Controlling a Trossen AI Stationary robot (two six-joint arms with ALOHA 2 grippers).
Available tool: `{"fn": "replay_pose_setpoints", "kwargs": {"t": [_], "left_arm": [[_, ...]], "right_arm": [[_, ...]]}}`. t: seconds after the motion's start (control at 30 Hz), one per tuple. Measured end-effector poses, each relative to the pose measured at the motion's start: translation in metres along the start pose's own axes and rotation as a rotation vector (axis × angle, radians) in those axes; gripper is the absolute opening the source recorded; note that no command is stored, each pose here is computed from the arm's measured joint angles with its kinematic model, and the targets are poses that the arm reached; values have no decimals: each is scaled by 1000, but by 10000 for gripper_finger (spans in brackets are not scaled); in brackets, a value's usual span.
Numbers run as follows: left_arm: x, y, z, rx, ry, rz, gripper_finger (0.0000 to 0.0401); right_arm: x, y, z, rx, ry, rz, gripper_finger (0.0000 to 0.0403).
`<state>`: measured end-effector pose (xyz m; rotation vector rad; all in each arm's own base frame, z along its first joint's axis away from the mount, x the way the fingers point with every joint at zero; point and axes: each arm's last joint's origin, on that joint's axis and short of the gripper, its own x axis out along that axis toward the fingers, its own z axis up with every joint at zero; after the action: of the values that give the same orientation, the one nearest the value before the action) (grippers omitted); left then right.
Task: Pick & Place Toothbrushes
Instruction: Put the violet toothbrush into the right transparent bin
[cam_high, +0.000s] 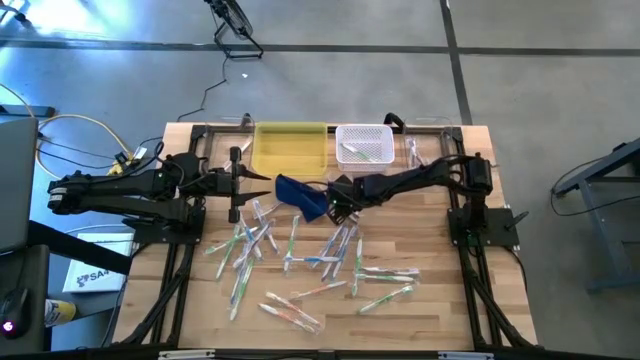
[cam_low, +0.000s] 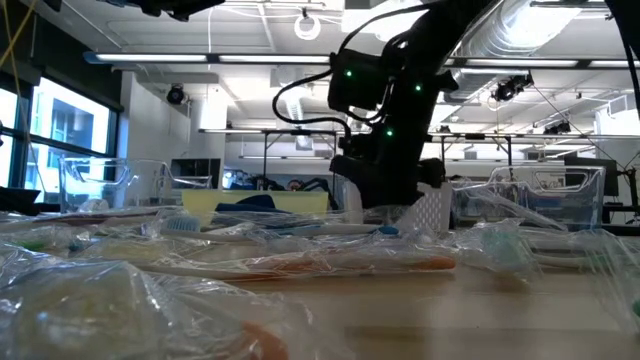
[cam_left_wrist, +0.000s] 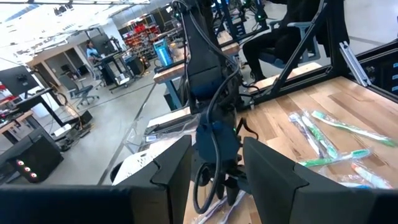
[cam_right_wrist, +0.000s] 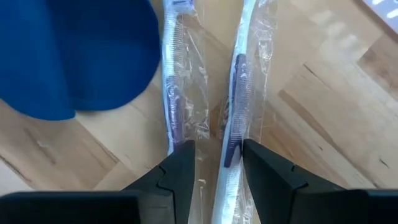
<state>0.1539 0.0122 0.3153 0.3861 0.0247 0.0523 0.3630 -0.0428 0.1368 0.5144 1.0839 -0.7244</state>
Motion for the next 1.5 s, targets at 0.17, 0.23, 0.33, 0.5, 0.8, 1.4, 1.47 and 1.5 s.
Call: {"fn": "replay_pose_setpoints", "kwargs": {"t": [0.17,0.23,0.33,0.5,0.8,1.4,1.47,1.5], "left_arm": [[0,0,-1,0,9,-3,139],[0,-1,-2,-1,19,-8,139],[0,-1,-2,-1,23,-9,139],[0,-1,-2,-1,22,-9,139],[0,-1,-2,-1,22,-9,139],[0,-1,-2,-1,25,-10,139],[0,-1,-2,-1,26,-10,139],[0,-1,-2,-1,26,-10,139]], "right_arm": [[0,2,0,4,14,37,129],[0,3,-1,-1,30,58,129],[-1,6,-3,-17,27,59,129],[-2,8,-5,-69,-1,29,129],[-6,7,-4,-68,-7,33,129],[-13,-11,22,19,-72,82,129],[-12,-11,25,29,-85,102,129],[-12,-11,26,31,-86,111,129]]}}
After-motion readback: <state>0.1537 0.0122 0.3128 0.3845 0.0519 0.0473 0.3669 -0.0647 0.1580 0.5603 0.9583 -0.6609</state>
